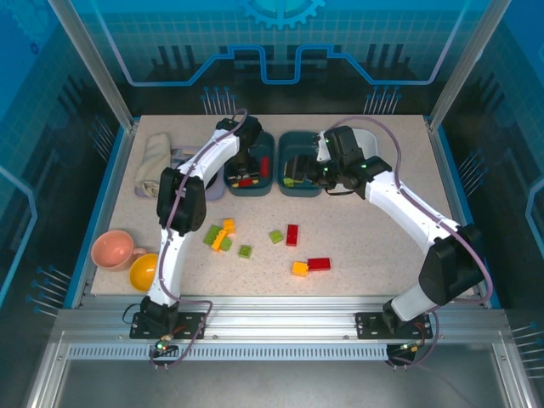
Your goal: Sort the legos into containers by color
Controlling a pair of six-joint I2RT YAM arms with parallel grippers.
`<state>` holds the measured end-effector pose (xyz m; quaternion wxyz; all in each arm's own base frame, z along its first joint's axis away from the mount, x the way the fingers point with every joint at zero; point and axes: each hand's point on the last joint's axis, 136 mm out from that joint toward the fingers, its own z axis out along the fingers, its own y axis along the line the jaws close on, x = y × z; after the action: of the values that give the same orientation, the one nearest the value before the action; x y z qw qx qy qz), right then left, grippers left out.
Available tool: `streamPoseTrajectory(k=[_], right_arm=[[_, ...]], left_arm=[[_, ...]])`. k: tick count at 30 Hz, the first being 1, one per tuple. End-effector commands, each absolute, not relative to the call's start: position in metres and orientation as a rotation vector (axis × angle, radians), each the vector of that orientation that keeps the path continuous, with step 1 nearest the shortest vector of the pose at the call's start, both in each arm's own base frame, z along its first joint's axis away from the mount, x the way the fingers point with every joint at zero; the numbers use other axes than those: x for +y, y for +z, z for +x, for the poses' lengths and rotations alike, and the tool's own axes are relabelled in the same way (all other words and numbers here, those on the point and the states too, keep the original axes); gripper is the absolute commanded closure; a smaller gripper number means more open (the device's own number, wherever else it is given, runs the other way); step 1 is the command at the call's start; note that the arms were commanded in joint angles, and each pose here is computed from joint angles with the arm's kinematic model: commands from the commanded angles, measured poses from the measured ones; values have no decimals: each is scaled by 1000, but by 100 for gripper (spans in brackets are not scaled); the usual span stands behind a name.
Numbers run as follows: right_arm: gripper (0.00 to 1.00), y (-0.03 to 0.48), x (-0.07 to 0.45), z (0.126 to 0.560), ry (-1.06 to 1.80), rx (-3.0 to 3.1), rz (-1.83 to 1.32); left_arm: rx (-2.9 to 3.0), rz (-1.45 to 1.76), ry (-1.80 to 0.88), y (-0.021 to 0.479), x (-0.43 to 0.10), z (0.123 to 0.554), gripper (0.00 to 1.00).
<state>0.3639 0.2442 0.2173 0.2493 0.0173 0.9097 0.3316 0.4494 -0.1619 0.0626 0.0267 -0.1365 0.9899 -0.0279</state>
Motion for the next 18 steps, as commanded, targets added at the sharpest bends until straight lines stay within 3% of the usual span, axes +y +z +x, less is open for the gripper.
streamPoseTrajectory(k=[1, 9, 18], right_arm=[[24, 206, 243, 363, 921, 2529, 75], [23, 203, 241, 359, 905, 2548, 55], [25, 197, 243, 342, 812, 2578, -59]], left_arm=[[3090, -448, -24, 53, -154, 448, 59], [3076, -436, -59, 55, -160, 456, 42], [2951, -421, -160, 115, -167, 465, 33]])
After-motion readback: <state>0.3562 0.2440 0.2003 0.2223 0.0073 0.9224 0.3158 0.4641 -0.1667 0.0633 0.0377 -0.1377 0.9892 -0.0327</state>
